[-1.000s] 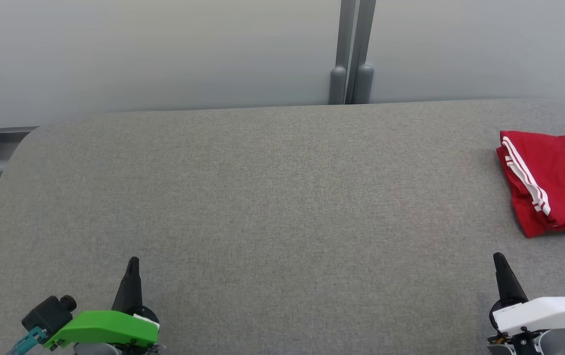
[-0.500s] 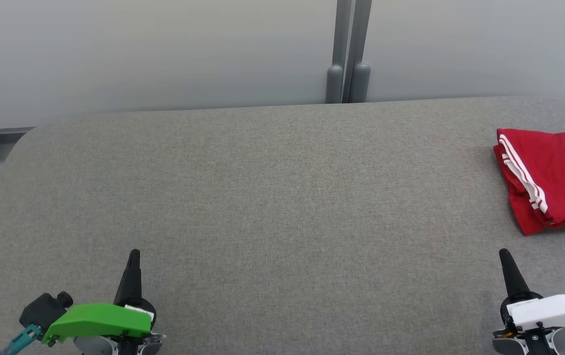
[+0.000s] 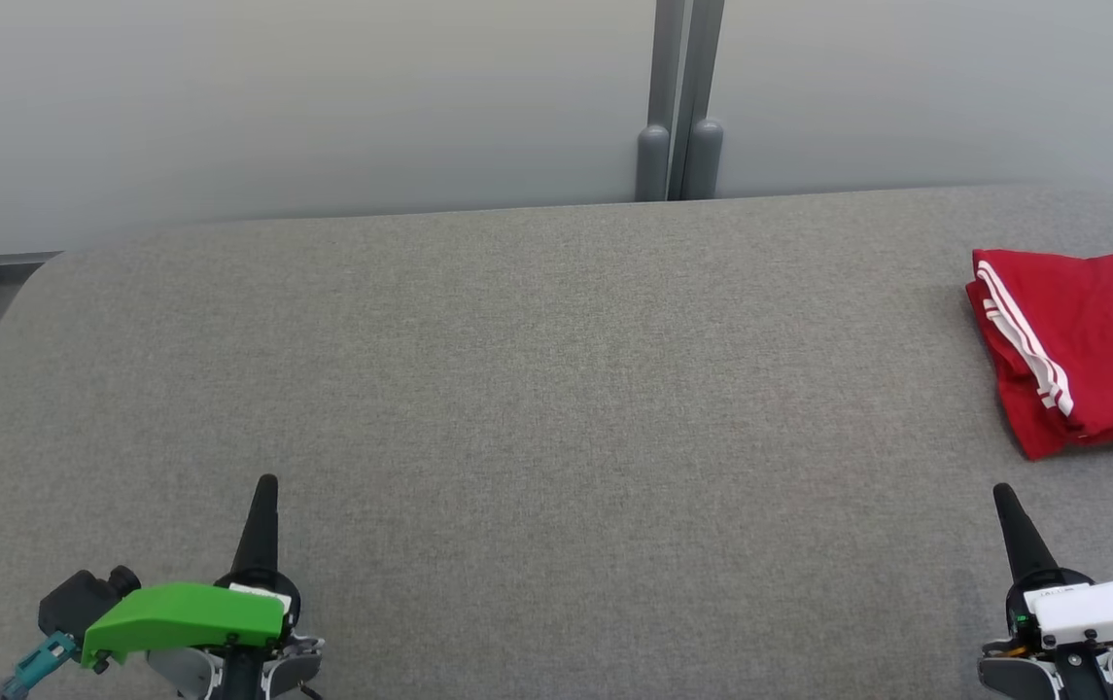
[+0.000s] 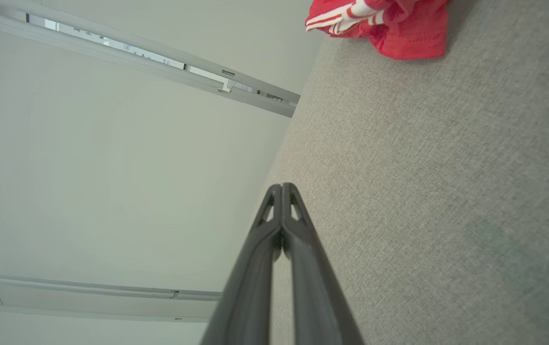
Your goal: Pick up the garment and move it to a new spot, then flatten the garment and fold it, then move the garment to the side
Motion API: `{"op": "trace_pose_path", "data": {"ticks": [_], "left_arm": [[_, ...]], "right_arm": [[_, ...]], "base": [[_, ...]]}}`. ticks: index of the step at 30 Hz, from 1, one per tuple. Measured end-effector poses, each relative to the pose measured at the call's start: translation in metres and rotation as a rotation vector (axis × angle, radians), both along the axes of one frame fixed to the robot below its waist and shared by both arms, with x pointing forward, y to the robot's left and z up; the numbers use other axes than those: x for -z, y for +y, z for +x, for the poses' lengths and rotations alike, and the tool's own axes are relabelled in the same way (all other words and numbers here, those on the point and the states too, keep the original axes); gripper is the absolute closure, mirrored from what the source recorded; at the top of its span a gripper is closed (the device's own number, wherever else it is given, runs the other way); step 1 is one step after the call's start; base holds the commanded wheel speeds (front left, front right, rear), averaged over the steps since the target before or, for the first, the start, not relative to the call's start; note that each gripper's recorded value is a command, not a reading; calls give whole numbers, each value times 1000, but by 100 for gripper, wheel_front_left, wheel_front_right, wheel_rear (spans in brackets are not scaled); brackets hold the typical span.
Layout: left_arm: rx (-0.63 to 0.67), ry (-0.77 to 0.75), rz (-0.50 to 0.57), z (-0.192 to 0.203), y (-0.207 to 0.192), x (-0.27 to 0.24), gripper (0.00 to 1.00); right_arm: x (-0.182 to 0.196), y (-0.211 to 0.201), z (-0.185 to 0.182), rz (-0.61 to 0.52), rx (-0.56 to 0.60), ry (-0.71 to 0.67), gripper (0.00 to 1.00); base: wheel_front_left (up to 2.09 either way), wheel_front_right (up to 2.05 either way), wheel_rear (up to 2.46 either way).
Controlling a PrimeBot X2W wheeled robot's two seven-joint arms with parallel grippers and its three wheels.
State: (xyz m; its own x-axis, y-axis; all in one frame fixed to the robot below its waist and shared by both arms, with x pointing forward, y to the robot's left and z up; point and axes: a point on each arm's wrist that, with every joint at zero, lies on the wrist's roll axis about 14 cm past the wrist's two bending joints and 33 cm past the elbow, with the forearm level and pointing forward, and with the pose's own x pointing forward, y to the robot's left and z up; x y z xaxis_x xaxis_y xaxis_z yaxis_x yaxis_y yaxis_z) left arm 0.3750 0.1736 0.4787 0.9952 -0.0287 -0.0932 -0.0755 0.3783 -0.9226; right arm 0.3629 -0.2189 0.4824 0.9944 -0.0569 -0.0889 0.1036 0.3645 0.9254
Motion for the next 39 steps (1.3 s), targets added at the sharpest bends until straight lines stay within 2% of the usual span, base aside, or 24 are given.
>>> {"op": "trace_pose_path", "data": {"ticks": [39], "left_arm": [[37, -41, -312, 18, -14, -21, 100]], "right_arm": [[-15, -18, -2, 298, 50, -81, 100]], "base": [[0, 0, 0]]}}
